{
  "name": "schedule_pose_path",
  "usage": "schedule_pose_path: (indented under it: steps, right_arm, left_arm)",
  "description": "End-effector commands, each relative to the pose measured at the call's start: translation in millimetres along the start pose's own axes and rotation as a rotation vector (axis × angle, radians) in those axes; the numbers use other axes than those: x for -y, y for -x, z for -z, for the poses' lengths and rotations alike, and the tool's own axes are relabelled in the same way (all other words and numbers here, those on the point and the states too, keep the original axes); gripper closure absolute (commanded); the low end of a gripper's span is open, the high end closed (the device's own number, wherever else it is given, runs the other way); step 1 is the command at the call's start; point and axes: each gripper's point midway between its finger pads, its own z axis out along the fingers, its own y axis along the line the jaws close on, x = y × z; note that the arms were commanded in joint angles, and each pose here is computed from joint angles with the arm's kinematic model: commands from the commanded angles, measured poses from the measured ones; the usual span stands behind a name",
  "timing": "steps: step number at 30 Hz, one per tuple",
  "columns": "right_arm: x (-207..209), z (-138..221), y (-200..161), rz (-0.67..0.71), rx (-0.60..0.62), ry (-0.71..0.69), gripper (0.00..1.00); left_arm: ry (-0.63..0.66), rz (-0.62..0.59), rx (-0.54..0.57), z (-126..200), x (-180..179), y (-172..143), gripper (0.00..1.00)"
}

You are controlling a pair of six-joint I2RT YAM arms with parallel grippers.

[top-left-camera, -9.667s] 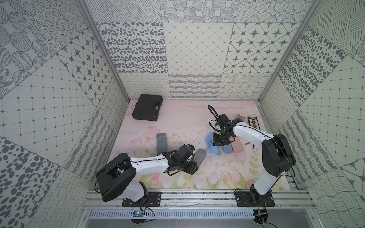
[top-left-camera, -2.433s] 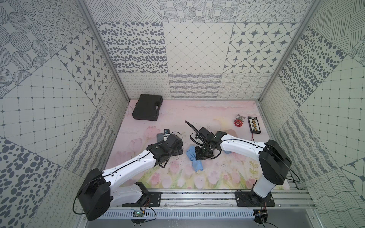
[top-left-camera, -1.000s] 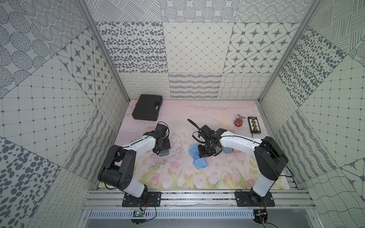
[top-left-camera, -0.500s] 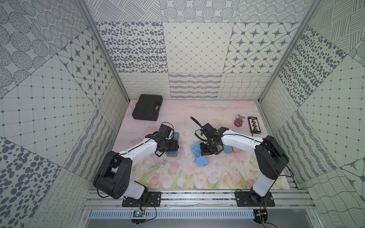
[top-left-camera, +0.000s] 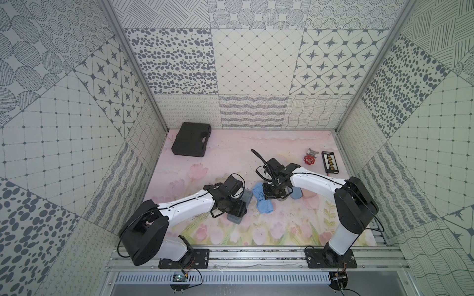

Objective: Wipe the eyeglass case
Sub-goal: Place the eyeglass case at the center of the board.

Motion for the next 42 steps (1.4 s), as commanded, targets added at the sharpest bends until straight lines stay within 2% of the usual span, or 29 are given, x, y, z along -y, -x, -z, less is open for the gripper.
schedule_pose_path:
  steps: [1, 7, 13, 20, 29, 35, 42]
  right_arm:
    - [-3.5, 12.3, 4.8, 0.015, 0.042, 0.008, 1.0]
    - [-0.1, 12.1, 0.1, 0.009, 0.043, 0.005, 1.0]
    - [2.1, 9.8, -1.1, 0.002, 0.04, 0.004, 1.0]
    - [2.1, 10.4, 3.3, 0.008, 0.043, 0.003, 1.0]
    - [13.8, 30.2, 13.8, -0.005, 0.085, -0.01, 1.0]
    - [20.7, 45.2, 24.0, -0.008, 0.116, -0.024, 1.0]
    - [20.3, 59.5, 24.7, -0.023, 0.151, -0.028, 1.0]
  left_arm:
    - [0.018, -0.092, 0.024, -15.9, 18.0, 5.2, 0.59]
    - [0.045, -0.171, -0.033, -32.0, 25.4, -2.1, 0.48]
    - [0.054, -0.152, 0.017, -23.0, 23.7, 1.1, 0.22]
    - [0.042, -0.067, 0.066, -8.2, 18.3, -7.2, 0.13]
    - [0.046, 0.037, 0.092, 0.6, 9.3, -33.5, 0.11]
    - [0.031, -0.001, 0.102, -3.3, 15.6, -40.7, 0.1]
    - [0.104, -0.078, 0.086, -10.4, 12.7, -49.8, 0.1]
